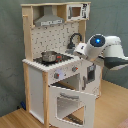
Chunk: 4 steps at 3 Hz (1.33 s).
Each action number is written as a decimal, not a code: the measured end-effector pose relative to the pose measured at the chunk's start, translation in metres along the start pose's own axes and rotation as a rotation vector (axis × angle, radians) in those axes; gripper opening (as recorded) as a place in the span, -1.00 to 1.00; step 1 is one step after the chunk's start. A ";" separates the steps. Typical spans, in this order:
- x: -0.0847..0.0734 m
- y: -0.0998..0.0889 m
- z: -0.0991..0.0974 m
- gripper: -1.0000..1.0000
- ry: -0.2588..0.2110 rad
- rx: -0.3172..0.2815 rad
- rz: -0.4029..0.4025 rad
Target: Play with the kitchen
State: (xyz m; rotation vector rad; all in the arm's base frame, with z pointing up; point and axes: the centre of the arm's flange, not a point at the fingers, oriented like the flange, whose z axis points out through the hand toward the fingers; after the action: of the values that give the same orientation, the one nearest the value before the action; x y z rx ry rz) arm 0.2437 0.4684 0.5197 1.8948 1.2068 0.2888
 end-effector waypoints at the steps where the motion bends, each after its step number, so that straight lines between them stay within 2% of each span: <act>1: -0.008 -0.002 -0.018 1.00 -0.050 -0.090 0.003; 2: -0.014 -0.002 -0.036 1.00 -0.094 -0.194 0.014; 4: -0.018 -0.014 -0.069 1.00 -0.160 -0.473 0.024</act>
State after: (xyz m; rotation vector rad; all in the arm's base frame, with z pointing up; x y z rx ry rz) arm 0.1854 0.4926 0.5563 1.4907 0.9123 0.3893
